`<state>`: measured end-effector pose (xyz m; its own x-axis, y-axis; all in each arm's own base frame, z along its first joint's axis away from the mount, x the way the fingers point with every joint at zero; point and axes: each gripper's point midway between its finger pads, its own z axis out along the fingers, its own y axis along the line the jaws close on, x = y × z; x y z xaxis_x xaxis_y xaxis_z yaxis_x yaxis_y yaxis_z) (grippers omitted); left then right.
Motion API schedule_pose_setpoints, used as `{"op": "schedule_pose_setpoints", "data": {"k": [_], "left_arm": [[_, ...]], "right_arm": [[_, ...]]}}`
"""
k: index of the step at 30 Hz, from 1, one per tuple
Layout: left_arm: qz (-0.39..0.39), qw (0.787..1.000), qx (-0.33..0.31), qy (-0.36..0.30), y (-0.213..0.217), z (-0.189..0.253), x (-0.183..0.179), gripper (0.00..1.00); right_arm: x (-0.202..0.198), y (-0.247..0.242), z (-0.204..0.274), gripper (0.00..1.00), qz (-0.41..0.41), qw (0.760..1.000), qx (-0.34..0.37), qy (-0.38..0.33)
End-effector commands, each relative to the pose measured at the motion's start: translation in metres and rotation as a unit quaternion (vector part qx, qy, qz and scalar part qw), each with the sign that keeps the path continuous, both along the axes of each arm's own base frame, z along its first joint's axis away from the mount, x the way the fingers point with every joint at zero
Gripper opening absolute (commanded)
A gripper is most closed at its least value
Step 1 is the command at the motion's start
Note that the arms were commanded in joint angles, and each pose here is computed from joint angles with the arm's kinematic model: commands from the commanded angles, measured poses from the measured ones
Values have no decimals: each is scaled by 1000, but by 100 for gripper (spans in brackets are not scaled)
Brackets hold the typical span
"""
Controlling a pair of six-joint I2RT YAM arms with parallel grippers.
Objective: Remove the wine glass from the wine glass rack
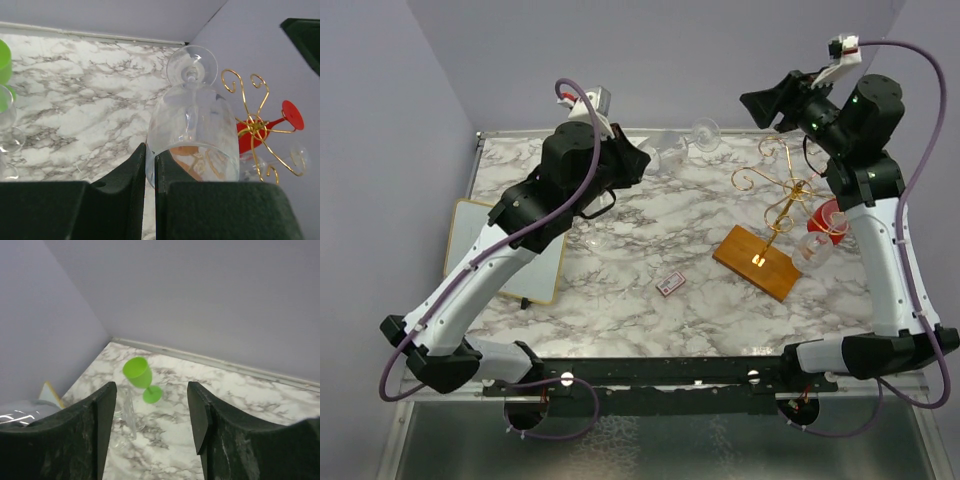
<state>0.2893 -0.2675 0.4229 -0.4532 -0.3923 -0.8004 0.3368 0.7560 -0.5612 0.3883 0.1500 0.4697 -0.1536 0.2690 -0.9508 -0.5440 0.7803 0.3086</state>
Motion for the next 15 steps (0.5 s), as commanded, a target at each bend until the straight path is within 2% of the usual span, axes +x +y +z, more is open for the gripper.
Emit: {"op": "schedule_pose_setpoints", "data": {"k": [1,3,4,9,13,15], "left_arm": [[37,996,83,-16,12,3,20,0],[30,990,138,-7,8,-9,30,0],[29,986,164,-1,7,-15,36,0],[2,959,280,35,-7,-55,67,0],[-53,947,309,69,-18,-83,87,0],[-57,939,330,82,-14,-95,96,0]], "right_arm": [[-9,-50,40,63,-135,988,-53,-53],[-26,-59,61,79,-152,983,-57,-86],[-33,-63,68,80,-159,981,-58,-99],[-70,-83,98,82,-200,967,-62,-147],[-99,-94,112,82,-217,958,-62,-180],[-110,-97,117,82,-222,953,-62,-196]]}}
